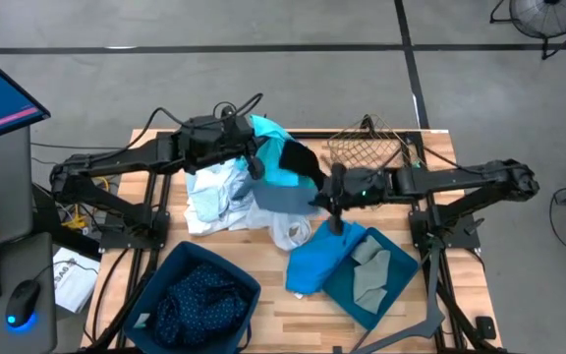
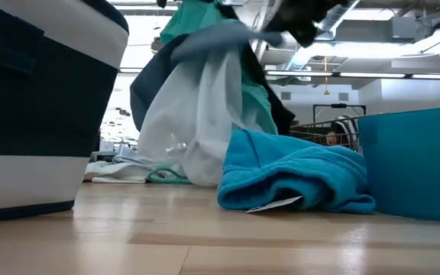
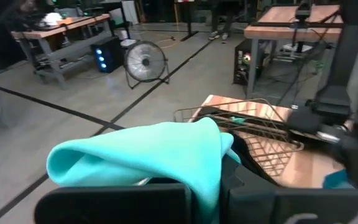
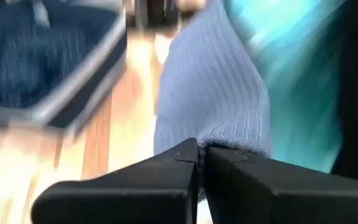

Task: Pick & Place Cloths
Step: Put the light shorts into the wire basket

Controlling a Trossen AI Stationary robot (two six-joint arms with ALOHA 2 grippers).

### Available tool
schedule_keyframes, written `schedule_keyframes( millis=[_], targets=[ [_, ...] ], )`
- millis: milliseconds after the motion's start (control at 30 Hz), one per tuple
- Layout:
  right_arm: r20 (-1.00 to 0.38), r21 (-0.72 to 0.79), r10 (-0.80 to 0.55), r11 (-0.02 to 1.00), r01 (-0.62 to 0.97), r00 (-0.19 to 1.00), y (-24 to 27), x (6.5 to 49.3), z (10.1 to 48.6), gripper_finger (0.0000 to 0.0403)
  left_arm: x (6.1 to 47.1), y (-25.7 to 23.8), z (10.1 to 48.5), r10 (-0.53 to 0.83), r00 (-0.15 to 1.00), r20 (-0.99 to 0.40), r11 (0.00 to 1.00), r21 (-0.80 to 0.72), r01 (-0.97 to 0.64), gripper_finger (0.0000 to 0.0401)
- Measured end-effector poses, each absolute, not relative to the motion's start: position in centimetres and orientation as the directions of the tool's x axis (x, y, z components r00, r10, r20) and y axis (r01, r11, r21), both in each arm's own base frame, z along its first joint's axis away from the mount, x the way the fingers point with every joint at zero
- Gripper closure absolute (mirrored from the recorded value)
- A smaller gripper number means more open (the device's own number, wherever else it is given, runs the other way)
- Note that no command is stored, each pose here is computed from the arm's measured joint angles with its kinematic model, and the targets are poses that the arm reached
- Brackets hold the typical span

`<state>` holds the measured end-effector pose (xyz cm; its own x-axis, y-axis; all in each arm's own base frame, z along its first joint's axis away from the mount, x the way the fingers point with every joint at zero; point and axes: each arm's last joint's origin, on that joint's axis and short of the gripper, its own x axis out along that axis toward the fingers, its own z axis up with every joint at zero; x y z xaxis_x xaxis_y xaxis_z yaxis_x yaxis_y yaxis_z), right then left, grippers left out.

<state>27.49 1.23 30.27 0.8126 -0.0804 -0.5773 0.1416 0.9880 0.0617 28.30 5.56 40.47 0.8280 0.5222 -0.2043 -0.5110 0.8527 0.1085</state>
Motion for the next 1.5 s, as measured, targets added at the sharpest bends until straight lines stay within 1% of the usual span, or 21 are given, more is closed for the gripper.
schedule_keyframes(
  millis=[67,167,267,367,467,600,733,833,933,1033,1233,1367,1433,1500],
  targets=[
    [-0.656,0.058,-0.073,0.988,0.146,0.751,1.8,26.8,29.5,0.0398,28.2,5.7,40.5,0.53,0.823,-0.206,0.848,0.11,-0.518,0.0401],
    [-0.742,0.033,-0.1,0.982,0.185,0.663,2.1,25.9,28.6,0.0391,28.2,5.7,40.5,0.53,0.823,-0.204,0.848,0.109,-0.519,0.0401],
    [-0.786,-0.001,-0.123,0.98,0.197,0.606,1.9,25.4,28.2,0.038,28.2,5.7,40.5,0.527,0.825,-0.204,0.85,0.108,-0.516,0.0401],
    [-0.802,-0.014,-0.13,0.98,0.199,0.583,1.7,25.2,28.0,0.0357,28.2,5.5,40.5,0.493,0.845,-0.207,0.87,0.098,-0.483,0.0401],
    [-0.805,-0.027,-0.129,0.983,0.181,0.579,1.7,25.2,28.0,0.0316,28.4,5.1,40.5,0.443,0.871,-0.211,0.896,0.088,-0.434,0.0401],
    [-0.812,-0.049,-0.125,0.988,0.147,0.571,1.8,24.8,29.0,0.0239,28.5,4.4,40.4,0.408,0.887,-0.216,0.913,0.087,-0.399,0.0401],
    [-0.778,-0.082,-0.149,0.987,0.136,0.61,1.6,25.0,31.0,0.0164,28.5,4.3,40.4,0.4,0.89,-0.218,0.916,0.087,-0.391,0.0401],
    [-0.676,-0.146,-0.224,0.975,0.17,0.702,0.8,25.8,33.0,0.0136,28.5,4.2,40.4,0.377,0.9,-0.22,0.926,0.082,-0.368,0.0401],
    [-0.581,-0.214,-0.288,0.956,0.199,0.761,-0.1,26.6,33.9,0.0128,28.5,4.1,40.4,0.367,0.904,-0.22,0.93,0.08,-0.358,0.0401],
    [-0.527,-0.241,-0.319,0.945,0.221,0.788,-1.3,27.3,34.3,0.0127,28.5,4.1,40.4,0.364,0.905,-0.22,0.932,0.077,-0.355,0.0401],
    [-0.565,-0.191,-0.251,0.967,0.171,0.786,-2.2,28.9,32.8,0.0127,28.1,4.1,40.8,0.365,0.907,-0.21,0.931,0.074,-0.357,0.0401],
    [-0.599,-0.212,-0.24,0.967,0.138,0.764,-2.0,30.5,31.1,0.0127,28.1,4.1,40.8,0.365,0.908,-0.207,0.931,0.073,-0.357,0.0401],
    [-0.594,-0.224,-0.261,0.962,0.155,0.761,-2.2,31.4,30.4,0.0127,28.1,4.1,40.8,0.364,0.908,-0.206,0.931,0.073,-0.356,0.0401],
    [-0.576,-0.261,-0.334,0.94,0.219,0.747,-2.6,32.1,30.0,0.0128,28.1,3.9,40.8,0.361,0.91,-0.206,0.933,0.073,-0.353,0.0401]
  ],
)
